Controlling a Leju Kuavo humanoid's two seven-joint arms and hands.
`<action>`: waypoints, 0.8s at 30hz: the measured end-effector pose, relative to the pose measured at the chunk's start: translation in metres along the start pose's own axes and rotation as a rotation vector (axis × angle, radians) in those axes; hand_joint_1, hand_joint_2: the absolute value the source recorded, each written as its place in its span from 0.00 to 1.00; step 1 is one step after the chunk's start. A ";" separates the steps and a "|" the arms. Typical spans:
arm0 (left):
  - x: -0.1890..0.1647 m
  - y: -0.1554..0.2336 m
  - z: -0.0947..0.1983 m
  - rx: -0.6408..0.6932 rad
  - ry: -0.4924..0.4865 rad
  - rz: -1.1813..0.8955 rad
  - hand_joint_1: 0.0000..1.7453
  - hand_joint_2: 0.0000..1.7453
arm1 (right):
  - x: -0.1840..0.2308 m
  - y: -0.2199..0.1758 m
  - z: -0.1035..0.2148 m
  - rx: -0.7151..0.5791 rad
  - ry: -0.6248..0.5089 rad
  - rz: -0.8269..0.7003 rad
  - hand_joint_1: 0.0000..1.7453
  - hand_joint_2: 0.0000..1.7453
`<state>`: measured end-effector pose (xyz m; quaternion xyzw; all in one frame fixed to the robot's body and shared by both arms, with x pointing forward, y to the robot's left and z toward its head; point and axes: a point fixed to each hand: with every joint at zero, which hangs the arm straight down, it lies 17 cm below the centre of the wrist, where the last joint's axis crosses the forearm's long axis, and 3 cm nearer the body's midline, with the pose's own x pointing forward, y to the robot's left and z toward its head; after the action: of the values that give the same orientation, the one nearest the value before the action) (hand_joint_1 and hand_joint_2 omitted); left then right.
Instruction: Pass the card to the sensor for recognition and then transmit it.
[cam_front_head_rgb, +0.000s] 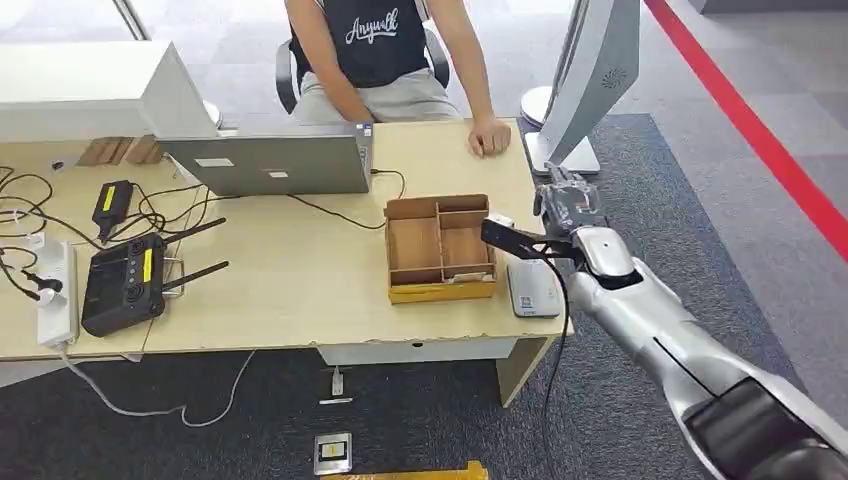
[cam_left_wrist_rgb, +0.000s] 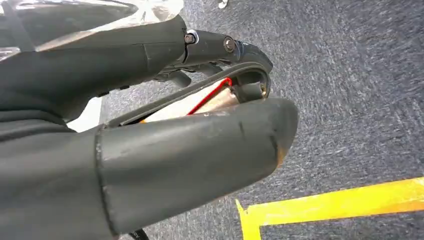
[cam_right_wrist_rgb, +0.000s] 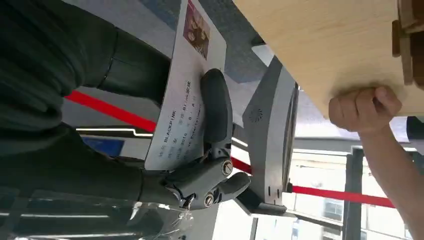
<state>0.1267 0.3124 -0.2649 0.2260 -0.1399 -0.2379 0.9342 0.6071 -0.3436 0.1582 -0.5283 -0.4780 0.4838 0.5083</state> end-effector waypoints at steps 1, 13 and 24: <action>0.000 0.000 0.000 0.003 0.005 0.004 0.00 0.00 | 0.003 0.002 0.001 0.003 -0.008 -0.002 1.00 1.00; -0.001 -0.001 0.001 0.007 0.021 0.011 0.00 0.00 | 0.019 0.021 0.006 0.033 -0.033 -0.018 1.00 1.00; 0.000 -0.002 0.002 0.009 0.019 0.014 0.00 0.00 | 0.023 0.047 0.017 0.082 -0.037 -0.025 1.00 1.00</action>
<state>0.1251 0.3102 -0.2644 0.2314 -0.1340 -0.2284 0.9361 0.5921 -0.3208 0.1102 -0.4917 -0.4737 0.5063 0.5267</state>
